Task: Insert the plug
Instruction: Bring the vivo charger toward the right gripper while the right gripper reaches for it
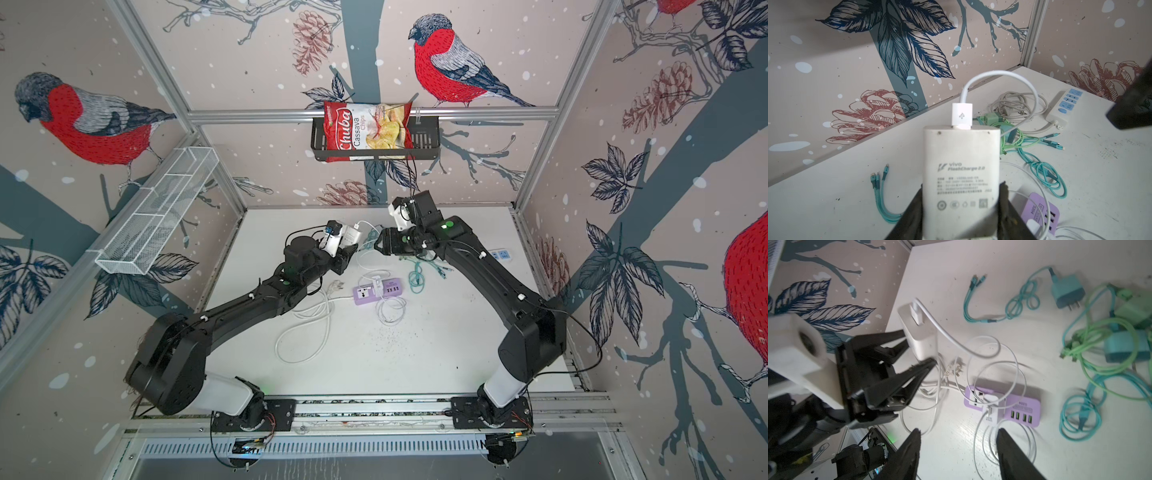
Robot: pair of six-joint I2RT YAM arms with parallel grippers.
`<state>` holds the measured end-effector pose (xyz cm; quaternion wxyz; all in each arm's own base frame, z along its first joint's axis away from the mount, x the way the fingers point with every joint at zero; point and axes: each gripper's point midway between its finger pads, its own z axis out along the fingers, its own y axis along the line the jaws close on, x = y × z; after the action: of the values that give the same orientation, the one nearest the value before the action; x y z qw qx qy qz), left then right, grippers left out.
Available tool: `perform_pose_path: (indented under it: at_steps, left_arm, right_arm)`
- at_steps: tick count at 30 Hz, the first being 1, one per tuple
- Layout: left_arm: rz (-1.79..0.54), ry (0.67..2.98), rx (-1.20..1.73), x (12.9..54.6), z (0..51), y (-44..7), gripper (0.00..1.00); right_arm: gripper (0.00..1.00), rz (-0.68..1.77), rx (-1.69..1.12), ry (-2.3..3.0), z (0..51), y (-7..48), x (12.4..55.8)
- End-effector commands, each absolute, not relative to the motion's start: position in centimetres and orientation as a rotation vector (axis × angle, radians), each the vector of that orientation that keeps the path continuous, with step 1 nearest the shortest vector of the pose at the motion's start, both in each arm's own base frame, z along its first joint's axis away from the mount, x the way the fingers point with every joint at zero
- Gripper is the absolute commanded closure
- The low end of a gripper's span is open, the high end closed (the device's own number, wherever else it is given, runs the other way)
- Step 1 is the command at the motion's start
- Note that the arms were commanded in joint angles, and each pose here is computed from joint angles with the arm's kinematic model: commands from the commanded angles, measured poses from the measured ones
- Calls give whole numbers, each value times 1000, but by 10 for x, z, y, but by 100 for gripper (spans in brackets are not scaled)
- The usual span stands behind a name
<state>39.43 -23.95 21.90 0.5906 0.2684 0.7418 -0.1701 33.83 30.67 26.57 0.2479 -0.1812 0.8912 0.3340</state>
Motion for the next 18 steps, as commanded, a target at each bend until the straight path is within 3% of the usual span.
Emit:
perform_pose_path:
  at_steps: [1, 6, 12, 18]
  left_arm:
    - [-372, 1519, 667, 387, 248, -242, 84]
    - [-351, 1383, 707, 368, 248, -239, 83]
    - [-380, 1394, 753, 369, 236, -248, 83]
    - [-387, 1366, 789, 365, 228, -252, 84]
  right_arm:
    - [36, 1008, -679, 2337, 280, 330, 330]
    - [38, 904, -749, 2358, 272, 326, 337]
    - [35, 808, -863, 2332, 261, 321, 345]
    - [33, 923, -960, 2263, 263, 337, 337]
